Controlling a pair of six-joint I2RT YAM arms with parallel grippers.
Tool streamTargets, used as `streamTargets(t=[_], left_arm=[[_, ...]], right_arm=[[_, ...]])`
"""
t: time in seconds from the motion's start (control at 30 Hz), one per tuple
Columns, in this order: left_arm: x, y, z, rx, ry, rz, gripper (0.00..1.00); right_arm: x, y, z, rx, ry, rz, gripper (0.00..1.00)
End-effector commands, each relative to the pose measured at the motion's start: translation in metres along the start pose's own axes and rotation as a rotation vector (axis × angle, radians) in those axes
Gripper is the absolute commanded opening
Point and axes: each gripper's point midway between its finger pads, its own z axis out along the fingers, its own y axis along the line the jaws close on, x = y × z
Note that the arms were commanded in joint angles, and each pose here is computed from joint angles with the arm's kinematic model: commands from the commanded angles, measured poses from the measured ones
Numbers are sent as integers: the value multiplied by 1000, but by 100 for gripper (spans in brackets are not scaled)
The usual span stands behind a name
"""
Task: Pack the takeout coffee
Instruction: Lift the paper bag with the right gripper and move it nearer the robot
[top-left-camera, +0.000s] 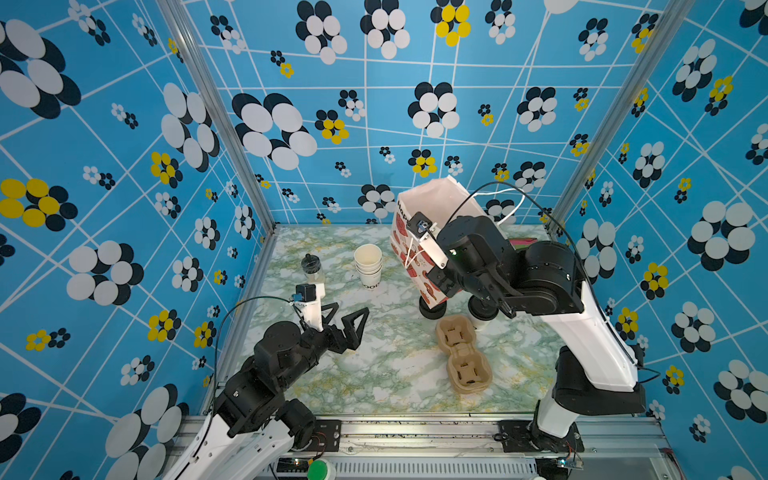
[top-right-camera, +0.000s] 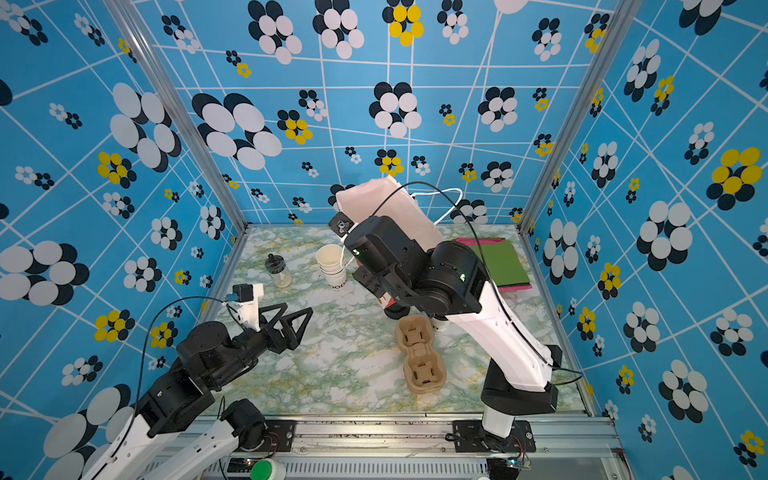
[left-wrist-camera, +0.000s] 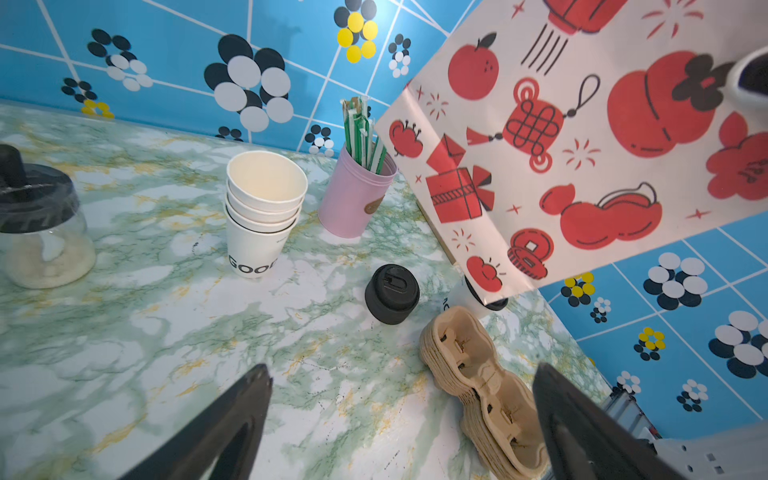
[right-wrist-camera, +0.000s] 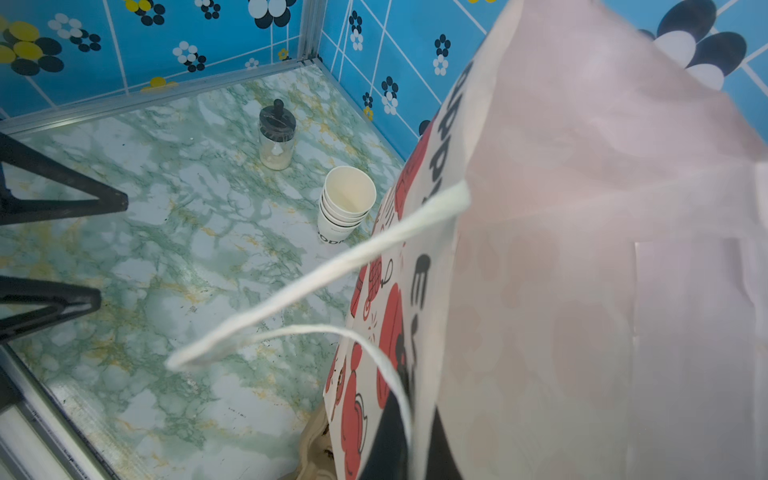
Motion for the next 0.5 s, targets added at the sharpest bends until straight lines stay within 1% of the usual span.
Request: streamTargets(t=[0.0, 0.1, 0.2, 0.47], left_arm=[[-11, 3, -10, -35, 3, 19, 99], [-19, 9, -12, -71, 5, 12, 99], [-26, 9, -13, -76, -3, 4, 99], [-40, 15, -12, -100, -8, -22, 99]], right_arm=[[5, 13, 3, 3, 30, 19, 0], [2, 32, 4, -35, 26, 16, 0], [2, 47, 8, -68, 31, 16, 0], [15, 83, 24, -162, 68, 54, 0]])
